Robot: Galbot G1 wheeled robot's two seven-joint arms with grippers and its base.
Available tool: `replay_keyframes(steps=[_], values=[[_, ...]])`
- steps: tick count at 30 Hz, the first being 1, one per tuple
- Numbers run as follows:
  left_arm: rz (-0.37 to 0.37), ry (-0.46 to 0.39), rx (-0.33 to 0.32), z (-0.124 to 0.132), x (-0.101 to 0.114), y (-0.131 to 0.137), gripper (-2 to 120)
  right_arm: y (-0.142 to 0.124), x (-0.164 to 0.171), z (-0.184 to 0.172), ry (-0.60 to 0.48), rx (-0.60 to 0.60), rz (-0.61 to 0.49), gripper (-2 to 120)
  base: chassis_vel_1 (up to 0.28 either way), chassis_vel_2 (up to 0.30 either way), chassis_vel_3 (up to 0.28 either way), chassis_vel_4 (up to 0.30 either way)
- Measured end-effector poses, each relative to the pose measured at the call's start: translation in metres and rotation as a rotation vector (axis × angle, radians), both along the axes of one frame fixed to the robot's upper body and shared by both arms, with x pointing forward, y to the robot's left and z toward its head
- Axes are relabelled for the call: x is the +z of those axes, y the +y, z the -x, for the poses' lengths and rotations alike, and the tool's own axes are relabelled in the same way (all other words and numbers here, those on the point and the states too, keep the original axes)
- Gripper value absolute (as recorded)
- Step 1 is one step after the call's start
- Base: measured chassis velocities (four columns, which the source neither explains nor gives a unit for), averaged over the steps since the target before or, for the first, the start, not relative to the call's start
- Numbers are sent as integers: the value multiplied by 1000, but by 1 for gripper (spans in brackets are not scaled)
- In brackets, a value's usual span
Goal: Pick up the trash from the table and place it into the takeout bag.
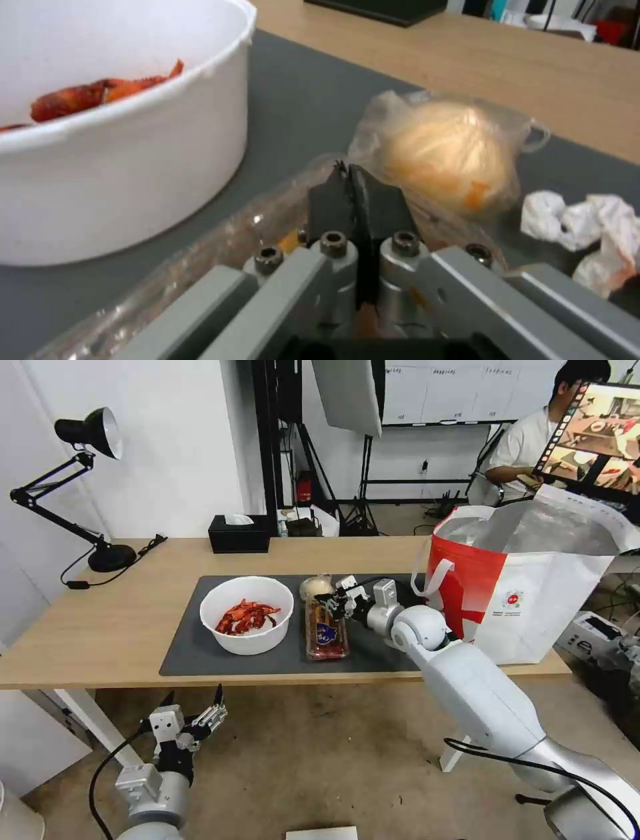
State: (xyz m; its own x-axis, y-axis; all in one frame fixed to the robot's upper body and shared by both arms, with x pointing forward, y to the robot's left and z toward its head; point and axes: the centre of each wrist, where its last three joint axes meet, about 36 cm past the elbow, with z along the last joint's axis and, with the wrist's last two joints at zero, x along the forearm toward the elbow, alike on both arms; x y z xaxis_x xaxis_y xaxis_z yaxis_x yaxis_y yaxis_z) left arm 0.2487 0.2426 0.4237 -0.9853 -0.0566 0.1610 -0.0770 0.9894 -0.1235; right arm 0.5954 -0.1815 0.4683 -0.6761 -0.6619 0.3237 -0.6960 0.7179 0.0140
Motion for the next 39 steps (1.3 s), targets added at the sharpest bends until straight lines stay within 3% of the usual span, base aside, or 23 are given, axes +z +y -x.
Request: replay_keyframes(steps=[6, 14, 17, 18, 22, 23, 25, 26, 27, 30, 33, 39], values=[[49, -2, -47, -8, 5, 3, 100, -5, -5, 2, 18, -3, 5, 0, 0, 0, 0, 0], [176, 4, -139, -24, 15, 7, 100, -7, -7, 2, 30, -15, 9, 0, 0, 0, 0, 0], [269, 14, -187, -33, 20, 8, 100, -9, -6, 5, 31, -20, 12, 0, 0, 0, 0, 0], [269, 14, -187, -33, 20, 8, 100, -9, -6, 5, 31, -20, 12, 0, 0, 0, 0, 0], [429, 52, -249, -42, 27, 8, 100, -11, -8, 8, 40, -21, 18, 0, 0, 0, 0, 0], [429, 52, -249, -42, 27, 8, 100, -11, -8, 8, 40, -21, 18, 0, 0, 0, 0, 0], [498, 73, -277, -44, 28, 7, 100, -11, -8, 9, 43, -21, 19, 0, 0, 0, 0, 0], [568, 90, -298, -47, 31, 7, 100, -11, -8, 10, 44, -19, 21, 0, 0, 0, 0, 0], [568, 90, -298, -47, 31, 7, 100, -11, -8, 10, 44, -19, 21, 0, 0, 0, 0, 0], [715, 115, -337, -55, 39, 6, 100, -8, -9, 10, 47, -11, 23, 0, 0, 0, 0, 0], [767, 119, -346, -62, 42, 7, 100, -6, -10, 9, 50, -6, 27, 0, 0, 0, 0, 0], [796, 119, -351, -71, 44, 11, 100, 2, -7, 7, 45, 10, 45, 0, 0, 0, 0, 0]])
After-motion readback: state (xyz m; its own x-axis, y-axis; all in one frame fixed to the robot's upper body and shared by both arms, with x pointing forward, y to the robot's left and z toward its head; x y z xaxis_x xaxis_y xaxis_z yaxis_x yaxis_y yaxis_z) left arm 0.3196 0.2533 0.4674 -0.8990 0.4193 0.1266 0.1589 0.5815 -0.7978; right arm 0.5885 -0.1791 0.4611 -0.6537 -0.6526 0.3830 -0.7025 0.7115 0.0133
